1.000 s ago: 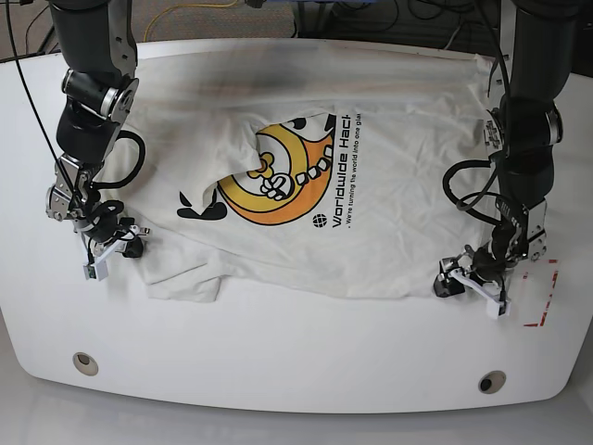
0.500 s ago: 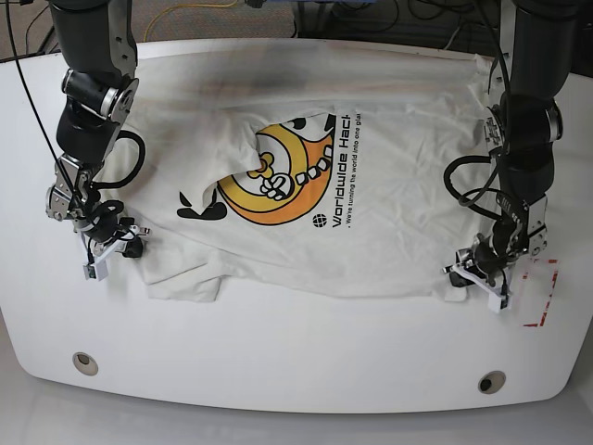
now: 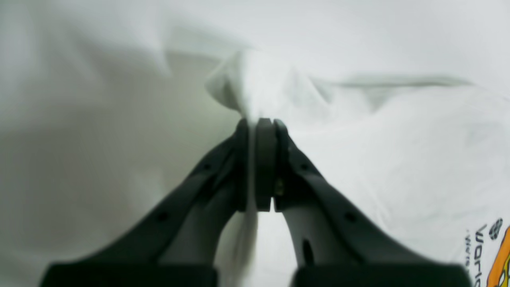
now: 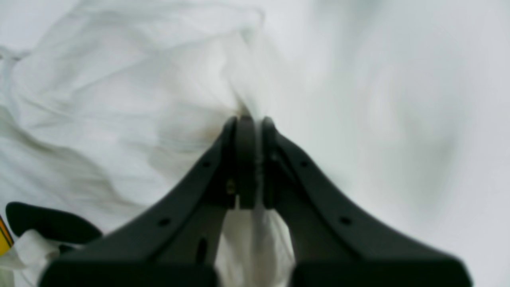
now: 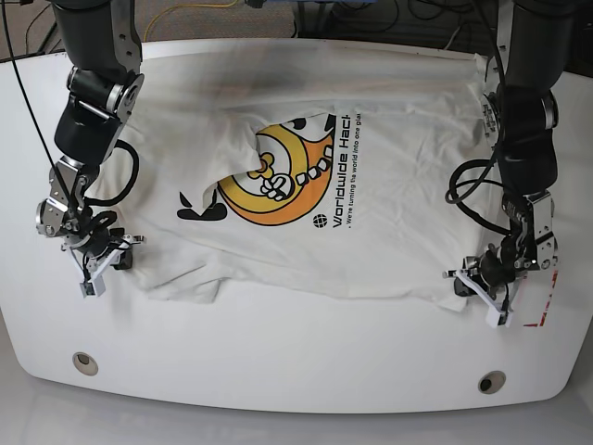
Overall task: Layout the t-shirt on the table in an organized manner, then fold the t-shirt properly
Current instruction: 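Lift the hem with both grippers and fold it toward the shoulders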
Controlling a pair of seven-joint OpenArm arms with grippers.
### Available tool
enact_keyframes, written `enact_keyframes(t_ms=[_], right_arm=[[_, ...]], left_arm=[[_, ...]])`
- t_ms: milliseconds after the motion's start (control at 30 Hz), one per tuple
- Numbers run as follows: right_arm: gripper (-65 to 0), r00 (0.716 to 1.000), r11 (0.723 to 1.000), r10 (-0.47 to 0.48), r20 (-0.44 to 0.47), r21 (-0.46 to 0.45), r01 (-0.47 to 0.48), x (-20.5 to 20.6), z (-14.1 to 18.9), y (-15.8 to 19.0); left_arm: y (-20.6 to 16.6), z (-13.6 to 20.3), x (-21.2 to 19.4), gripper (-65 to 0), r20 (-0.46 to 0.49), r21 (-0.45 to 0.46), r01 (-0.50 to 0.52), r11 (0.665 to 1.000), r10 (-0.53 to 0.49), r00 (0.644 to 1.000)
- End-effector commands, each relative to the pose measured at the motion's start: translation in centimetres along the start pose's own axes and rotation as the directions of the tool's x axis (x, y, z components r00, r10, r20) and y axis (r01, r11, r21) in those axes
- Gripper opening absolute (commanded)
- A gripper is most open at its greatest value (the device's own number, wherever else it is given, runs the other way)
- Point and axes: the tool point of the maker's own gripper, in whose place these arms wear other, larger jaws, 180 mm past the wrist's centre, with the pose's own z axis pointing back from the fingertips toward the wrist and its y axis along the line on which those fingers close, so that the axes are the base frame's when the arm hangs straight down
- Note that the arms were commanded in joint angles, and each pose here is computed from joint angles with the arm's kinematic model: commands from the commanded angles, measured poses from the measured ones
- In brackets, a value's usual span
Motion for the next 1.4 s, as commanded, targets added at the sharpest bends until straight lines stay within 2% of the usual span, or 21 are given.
enact_keyframes(t_ms=[0,333,633,967,1200,1367], right_arm=[[-65.0,0.995,0.998,0.043,0.084,-0.041,-0.040,4.1,1.7,-1.4],[-65.0,0.986,0.980,0.158,0.054,-0.127,-0.150,4.7,4.7,-1.8],[-65.0,0.972,0.953,0.235,0.010,-0.197,-0.228,4.2,7.4,-2.1],[-65.0,0.944,0.902,0.327,-0.055,-0.280,-0.329,3.7,11.2,-1.8],[-65.0,0.921,0.868,0.367,-0.130,-0.309,-0.390,1.6,13.4,-1.1],[-65.0,0.914,0.861,0.378,-0.146,-0.308,-0.405,-0.1,14.3,0.1]], left_arm=[[-0.1,1.5,4.0,-65.0,0.086,0.009,0.052,0.999,-0.053,0.995],[-1.4,3.8,3.9,-65.0,0.065,0.018,0.179,0.984,-0.180,0.982],[0.0,7.0,2.6,-65.0,0.048,0.055,0.216,0.975,-0.219,0.975],[0.6,10.9,0.2,-65.0,-0.011,0.104,0.330,0.938,-0.330,0.944],[0.7,13.0,-2.2,-65.0,-0.072,0.137,0.386,0.912,-0.380,0.922],[0.3,14.1,-4.3,-64.9,-0.103,0.142,0.419,0.897,-0.407,0.908]])
